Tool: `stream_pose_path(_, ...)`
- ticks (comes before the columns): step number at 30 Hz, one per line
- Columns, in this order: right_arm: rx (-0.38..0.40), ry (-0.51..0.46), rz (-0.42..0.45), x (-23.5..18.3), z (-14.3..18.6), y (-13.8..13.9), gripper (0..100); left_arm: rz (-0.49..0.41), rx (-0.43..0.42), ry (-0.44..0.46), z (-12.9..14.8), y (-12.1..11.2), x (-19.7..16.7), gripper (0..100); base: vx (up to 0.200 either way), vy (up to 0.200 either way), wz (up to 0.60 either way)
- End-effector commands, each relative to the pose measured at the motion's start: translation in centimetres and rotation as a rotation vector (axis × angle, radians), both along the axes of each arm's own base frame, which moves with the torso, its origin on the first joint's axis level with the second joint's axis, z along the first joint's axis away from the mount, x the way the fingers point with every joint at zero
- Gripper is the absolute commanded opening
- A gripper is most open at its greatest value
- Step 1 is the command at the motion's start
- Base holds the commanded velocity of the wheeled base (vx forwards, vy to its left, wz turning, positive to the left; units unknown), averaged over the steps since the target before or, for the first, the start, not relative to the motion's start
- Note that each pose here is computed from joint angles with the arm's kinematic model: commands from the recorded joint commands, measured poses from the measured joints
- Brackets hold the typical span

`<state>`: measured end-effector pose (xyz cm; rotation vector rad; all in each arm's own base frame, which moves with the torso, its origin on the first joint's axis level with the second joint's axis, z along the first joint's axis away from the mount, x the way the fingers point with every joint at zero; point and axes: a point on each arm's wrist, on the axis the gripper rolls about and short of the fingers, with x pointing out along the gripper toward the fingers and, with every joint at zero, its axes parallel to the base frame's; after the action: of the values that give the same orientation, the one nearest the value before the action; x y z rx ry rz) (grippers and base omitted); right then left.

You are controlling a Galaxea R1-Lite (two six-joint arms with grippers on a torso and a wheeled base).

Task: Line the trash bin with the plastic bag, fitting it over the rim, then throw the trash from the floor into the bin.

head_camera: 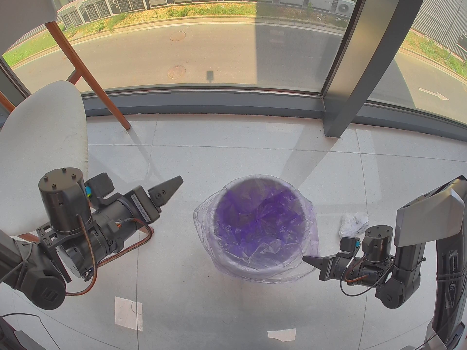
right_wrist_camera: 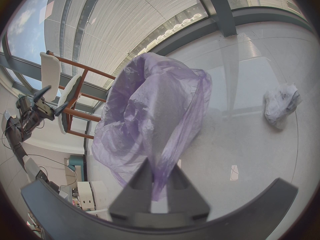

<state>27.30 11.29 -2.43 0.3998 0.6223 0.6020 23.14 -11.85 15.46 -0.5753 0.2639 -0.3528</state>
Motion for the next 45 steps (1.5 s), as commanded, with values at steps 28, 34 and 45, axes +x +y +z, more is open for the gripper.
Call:
stream_pose_path(28, -0.139, 0.015, 0.015, 1.4, -6.2, 2.2, 0, -0.167, -0.407, 0.376, -2.0, 0.5, -7.1, 100, 0.000, 0.000, 0.00)
stream_pose_path(34, -0.155, 0.011, -0.014, 1.4, -6.2, 2.2, 0, -0.196, -0.064, 0.464, -5.9, -0.8, -5.3, 100, 0.000, 0.000, 0.00)
stream_pose_path(45, -0.157, 0.009, -0.023, 1.3, -6.1, 1.9, 100, -0.194, 0.188, 0.451, -13.1, -2.5, 3.0, 100, 0.000, 0.000, 0.00)
